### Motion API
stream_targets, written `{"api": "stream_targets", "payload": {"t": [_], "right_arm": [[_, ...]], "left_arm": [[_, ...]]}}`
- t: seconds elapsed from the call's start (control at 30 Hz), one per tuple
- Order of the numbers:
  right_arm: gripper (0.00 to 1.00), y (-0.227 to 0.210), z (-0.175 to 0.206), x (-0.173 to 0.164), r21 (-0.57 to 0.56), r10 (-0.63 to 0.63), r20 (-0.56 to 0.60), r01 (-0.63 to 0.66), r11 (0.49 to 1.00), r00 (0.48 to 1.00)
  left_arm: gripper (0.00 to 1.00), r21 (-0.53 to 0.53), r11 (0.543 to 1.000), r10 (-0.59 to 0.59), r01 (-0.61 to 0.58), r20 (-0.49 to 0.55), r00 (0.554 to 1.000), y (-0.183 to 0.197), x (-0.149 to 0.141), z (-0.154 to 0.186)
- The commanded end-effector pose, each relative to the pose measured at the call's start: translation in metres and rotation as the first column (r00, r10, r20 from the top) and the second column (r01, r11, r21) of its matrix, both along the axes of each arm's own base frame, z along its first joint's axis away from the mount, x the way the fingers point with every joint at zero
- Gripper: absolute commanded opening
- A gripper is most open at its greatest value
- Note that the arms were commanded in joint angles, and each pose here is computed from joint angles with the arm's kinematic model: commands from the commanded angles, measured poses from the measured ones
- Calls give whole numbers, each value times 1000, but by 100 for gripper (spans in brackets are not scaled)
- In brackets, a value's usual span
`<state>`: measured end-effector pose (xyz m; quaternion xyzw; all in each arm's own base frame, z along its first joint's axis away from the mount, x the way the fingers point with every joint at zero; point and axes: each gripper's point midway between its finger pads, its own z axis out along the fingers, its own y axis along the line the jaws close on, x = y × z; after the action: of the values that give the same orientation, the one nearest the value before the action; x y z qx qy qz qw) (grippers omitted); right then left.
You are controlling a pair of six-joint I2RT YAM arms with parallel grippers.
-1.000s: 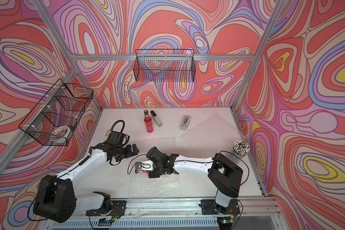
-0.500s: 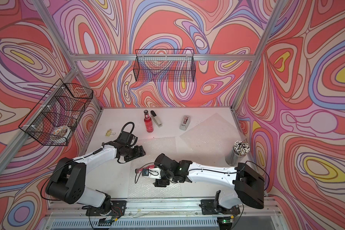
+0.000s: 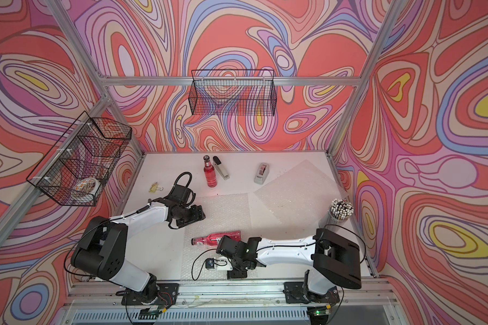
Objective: Wrap wine bottles in bubble wrap
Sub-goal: Wrap the wine bottle in bubble wrap.
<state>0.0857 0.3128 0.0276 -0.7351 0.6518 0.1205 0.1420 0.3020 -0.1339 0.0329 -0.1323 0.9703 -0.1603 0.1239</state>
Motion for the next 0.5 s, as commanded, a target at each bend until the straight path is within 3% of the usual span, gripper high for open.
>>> {"api": "stream_targets", "payload": {"t": [0.0, 0.17, 0.47], "right_arm": [[54, -4, -8, -1, -42, 8, 13, -8, 999, 1000], [49, -8, -18, -1, -82, 10, 11, -9, 997, 1000], [23, -3, -16, 4, -74, -14, 27, 16, 997, 1000]], "left_arm": [[81, 19, 1000, -2, 2, 30, 1000, 1, 8, 7], [81, 24, 1000, -8, 7, 36, 999, 2, 8, 10], [80, 23, 1000, -11, 10, 38, 999, 1, 8, 10]]}}
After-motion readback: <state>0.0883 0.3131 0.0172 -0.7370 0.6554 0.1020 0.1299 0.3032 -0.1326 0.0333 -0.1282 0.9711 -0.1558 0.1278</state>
